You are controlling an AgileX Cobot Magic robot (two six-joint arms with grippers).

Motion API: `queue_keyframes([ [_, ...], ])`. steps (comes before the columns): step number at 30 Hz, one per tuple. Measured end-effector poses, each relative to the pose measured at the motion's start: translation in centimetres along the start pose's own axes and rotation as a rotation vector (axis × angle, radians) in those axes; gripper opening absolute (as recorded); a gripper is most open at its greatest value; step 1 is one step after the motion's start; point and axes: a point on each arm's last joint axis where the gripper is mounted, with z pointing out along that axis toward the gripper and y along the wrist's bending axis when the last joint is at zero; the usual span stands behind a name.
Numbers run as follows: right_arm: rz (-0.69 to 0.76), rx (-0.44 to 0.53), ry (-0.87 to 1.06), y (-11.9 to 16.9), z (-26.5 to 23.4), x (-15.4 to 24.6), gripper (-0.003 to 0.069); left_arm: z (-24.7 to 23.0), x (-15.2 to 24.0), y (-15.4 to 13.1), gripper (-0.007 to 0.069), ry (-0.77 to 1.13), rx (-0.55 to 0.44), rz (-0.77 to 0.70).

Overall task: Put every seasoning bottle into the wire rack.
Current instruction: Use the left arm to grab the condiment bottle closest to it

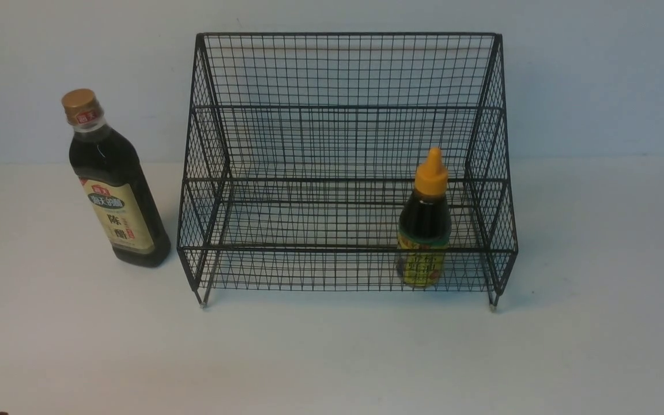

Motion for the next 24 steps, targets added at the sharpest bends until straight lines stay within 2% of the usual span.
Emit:
queue_keyframes([
  [5, -0.006, 0.004, -0.04, 0.1, -0.2, -0.4, -0.0013, 0.0, 0.0, 0.0, -0.0005, 0.0, 0.0, 0.0],
  [8, -0.105, 0.016, -0.089, 0.0, -0.2, -0.8, -0.0013, 0.0, 0.0, 0.0, -0.0005, 0.0, 0.0, 0.0],
  [10, -0.244, 0.059, -0.158, -0.3, -0.3, -1.5, -0.0013, 0.0, 0.0, 0.0, -0.0005, 0.0, 0.0, 0.0],
  [12, -0.306, 0.095, -0.194, -0.5, -0.4, -1.9, -0.0013, 0.0, 0.0, 0.0, -0.0005, 0.0, 0.0, 0.0],
  [13, -0.346, 0.149, -0.214, -0.9, -0.5, -2.1, -0.0013, 0.0, 0.0, 0.0, -0.0005, 0.0, 0.0, 0.0],
  [17, -0.398, 0.307, -0.135, -2.3, -0.7, -1.7, -0.0013, 0.0, 0.0, 0.0, -0.0005, 0.0, 0.0, 0.0],
  [19, -0.406, 0.347, -0.048, -2.8, -0.7, -1.1, -0.0013, 0.0, 0.0, 0.0, -0.0005, 0.0, 0.0, 0.0],
  [24, -0.426, 0.362, 0.078, -3.2, -0.8, 0.0, -0.0013, 0.0, 0.0, 0.0, -0.0005, 0.0, 0.0, 0.0],
])
